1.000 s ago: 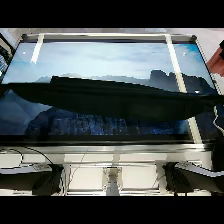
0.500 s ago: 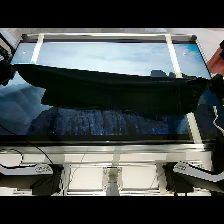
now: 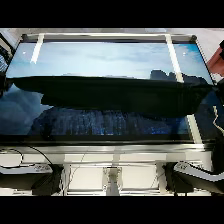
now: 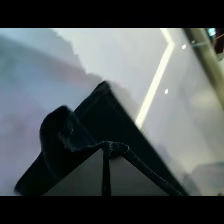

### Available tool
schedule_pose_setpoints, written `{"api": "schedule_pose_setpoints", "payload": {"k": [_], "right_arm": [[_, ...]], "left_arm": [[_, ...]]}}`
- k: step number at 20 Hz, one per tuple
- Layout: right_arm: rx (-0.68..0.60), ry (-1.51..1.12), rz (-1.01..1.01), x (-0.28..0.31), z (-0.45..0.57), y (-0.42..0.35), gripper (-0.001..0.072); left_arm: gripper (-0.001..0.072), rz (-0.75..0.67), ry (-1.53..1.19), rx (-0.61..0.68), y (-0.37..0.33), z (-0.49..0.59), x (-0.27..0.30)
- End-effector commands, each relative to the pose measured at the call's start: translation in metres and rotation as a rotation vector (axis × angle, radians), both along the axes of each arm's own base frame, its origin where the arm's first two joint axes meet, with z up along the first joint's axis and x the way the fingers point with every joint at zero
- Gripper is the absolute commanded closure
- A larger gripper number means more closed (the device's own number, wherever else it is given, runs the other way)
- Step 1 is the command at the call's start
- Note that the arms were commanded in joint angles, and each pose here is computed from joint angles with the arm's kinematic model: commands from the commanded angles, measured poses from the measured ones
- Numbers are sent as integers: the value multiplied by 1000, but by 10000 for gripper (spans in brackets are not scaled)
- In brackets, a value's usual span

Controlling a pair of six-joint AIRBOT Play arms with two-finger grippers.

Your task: Fold the clothes and pants, and hang the long-sleeved shirts on hangers.

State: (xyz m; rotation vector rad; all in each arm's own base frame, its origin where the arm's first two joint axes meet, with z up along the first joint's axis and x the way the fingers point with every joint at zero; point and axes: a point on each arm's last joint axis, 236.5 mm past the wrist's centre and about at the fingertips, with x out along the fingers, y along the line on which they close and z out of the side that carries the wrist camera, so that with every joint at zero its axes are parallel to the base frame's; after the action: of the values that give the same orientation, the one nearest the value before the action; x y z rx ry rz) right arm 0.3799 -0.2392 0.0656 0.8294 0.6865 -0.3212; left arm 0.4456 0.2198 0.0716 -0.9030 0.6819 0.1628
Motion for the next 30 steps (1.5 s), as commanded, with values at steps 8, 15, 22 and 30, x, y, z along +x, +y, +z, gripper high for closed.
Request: {"api": "schedule_pose_setpoints", "payload": {"k": [8,15,22,30], "right_arm": [[-5,231,-41,-73,-32,-28,686],[-15,141,-23,-35,-22,-15,687],[-7,68,-47,32,-43,4,687],[5,78,-73,67,-83,17,686]], "left_arm": [[683,15,284,69,19,-48,-52],[683,23,224,115,4,-41,-19],[683,123,120,68,-4,-47,31],[682,131,99,54,-27,-89,73]]}}
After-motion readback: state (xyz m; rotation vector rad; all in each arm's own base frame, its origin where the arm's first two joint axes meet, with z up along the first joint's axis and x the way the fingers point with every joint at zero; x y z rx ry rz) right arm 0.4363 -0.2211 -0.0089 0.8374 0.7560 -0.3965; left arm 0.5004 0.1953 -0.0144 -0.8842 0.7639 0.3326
